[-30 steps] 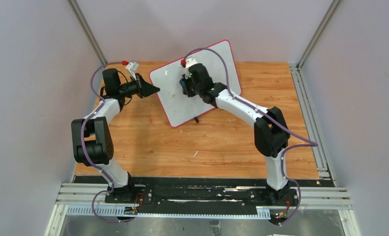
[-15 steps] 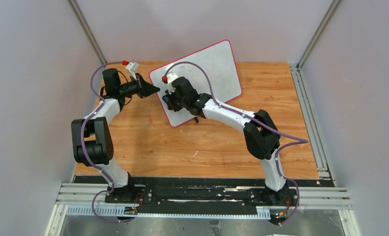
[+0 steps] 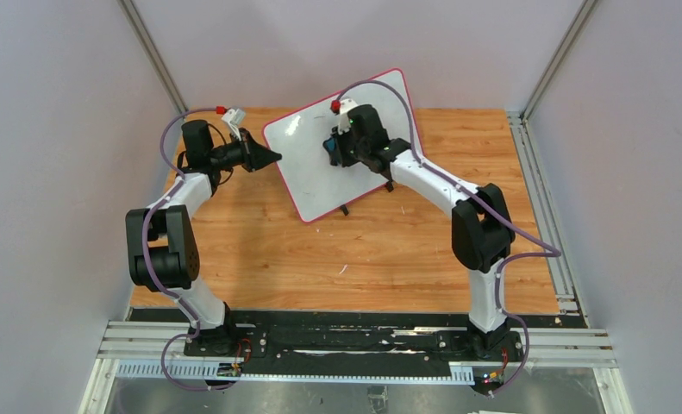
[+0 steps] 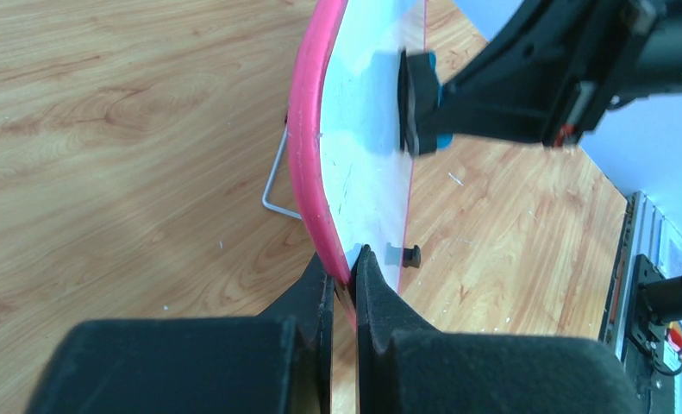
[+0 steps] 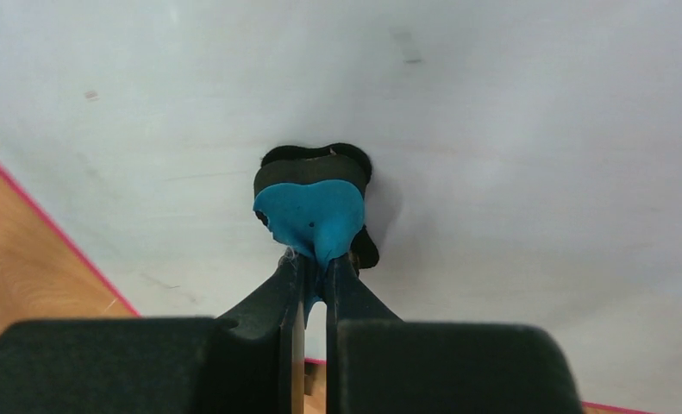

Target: Erase the whiteboard

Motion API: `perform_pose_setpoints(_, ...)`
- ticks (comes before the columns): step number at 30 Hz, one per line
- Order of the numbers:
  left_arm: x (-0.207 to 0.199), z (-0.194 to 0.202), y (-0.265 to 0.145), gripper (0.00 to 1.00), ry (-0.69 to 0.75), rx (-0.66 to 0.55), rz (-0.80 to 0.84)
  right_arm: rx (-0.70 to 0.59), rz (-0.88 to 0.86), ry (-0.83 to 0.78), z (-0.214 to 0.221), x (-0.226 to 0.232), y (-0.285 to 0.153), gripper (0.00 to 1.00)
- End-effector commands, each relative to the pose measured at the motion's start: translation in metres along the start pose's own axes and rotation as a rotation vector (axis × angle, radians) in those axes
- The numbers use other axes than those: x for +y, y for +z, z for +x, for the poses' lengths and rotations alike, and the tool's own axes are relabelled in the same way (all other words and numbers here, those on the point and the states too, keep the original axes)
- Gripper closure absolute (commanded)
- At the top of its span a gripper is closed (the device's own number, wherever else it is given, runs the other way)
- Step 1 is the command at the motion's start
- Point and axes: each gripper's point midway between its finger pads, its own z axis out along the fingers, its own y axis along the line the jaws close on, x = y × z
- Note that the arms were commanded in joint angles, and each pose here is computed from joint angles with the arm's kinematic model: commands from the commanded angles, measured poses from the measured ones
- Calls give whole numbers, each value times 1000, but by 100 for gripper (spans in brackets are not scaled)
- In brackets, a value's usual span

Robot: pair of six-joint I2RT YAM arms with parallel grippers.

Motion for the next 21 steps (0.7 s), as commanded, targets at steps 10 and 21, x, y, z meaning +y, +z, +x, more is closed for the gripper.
perform_pose_setpoints(10,7,15,2,100,125,43,-13,-42,190,64,4,-76,-5,99)
perform_pose_setpoints(21,7,17,1,100,128,53,-19,-18,-32,-158,22,89,20,99)
